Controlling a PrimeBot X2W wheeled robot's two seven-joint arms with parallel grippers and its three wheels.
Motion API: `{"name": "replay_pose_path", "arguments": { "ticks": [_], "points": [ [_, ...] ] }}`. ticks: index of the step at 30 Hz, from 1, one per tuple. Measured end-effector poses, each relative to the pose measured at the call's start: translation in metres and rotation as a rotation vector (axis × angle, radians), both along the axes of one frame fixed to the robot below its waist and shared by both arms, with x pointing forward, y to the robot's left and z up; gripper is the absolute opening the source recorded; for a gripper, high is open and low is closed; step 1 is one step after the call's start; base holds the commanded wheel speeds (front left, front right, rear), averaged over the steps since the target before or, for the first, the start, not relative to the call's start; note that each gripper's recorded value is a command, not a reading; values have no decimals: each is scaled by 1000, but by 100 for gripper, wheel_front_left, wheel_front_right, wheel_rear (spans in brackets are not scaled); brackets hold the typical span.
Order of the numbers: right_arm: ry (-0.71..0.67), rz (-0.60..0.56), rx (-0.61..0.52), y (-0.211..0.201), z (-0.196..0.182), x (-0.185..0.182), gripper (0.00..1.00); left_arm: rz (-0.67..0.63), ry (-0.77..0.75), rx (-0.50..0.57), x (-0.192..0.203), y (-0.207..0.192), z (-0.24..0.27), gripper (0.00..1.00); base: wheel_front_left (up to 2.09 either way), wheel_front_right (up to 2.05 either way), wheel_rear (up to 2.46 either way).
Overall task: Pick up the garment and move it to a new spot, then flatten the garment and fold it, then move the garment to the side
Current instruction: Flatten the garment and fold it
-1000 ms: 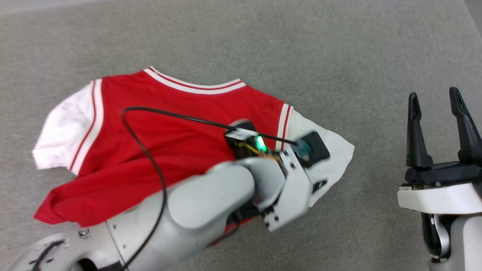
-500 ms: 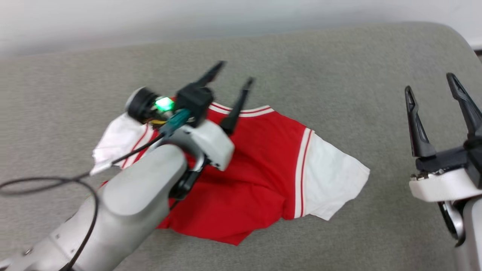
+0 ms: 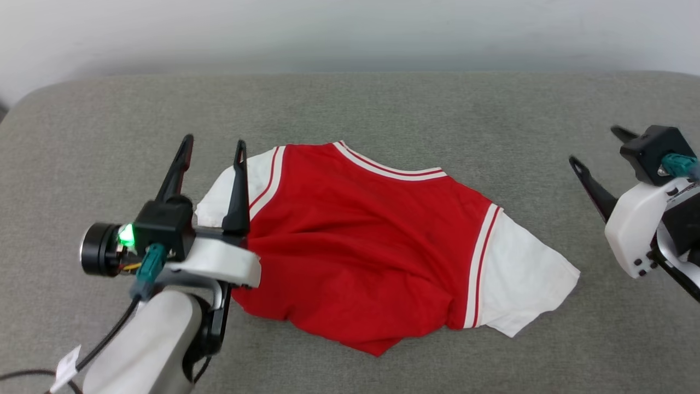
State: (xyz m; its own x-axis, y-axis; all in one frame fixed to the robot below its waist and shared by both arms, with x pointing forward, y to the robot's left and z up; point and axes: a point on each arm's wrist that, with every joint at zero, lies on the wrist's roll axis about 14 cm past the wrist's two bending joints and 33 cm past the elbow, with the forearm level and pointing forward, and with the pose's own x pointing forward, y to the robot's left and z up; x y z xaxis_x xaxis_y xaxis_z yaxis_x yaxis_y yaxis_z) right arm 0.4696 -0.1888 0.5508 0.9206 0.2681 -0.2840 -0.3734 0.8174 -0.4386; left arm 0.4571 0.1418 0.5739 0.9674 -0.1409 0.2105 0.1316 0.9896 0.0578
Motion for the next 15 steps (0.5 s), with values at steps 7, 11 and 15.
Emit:
{"name": "replay_pose_path", "arguments": {
  "ticks": [7, 11, 15],
  "points": [
    [509, -30, -119, -13, -67, -23, 100, 126, -10, -31, -20, 32, -7, 100, 0, 0, 0],
    [701, -51, -128, -19, -97, -33, 100, 162, 19, -30, -28, 41, -22, 100, 0, 0, 0],
    [796, -75, -83, -18, -126, -32, 100, 197, 43, -22, -28, 52, -34, 100, 0, 0, 0]
  ]
}}
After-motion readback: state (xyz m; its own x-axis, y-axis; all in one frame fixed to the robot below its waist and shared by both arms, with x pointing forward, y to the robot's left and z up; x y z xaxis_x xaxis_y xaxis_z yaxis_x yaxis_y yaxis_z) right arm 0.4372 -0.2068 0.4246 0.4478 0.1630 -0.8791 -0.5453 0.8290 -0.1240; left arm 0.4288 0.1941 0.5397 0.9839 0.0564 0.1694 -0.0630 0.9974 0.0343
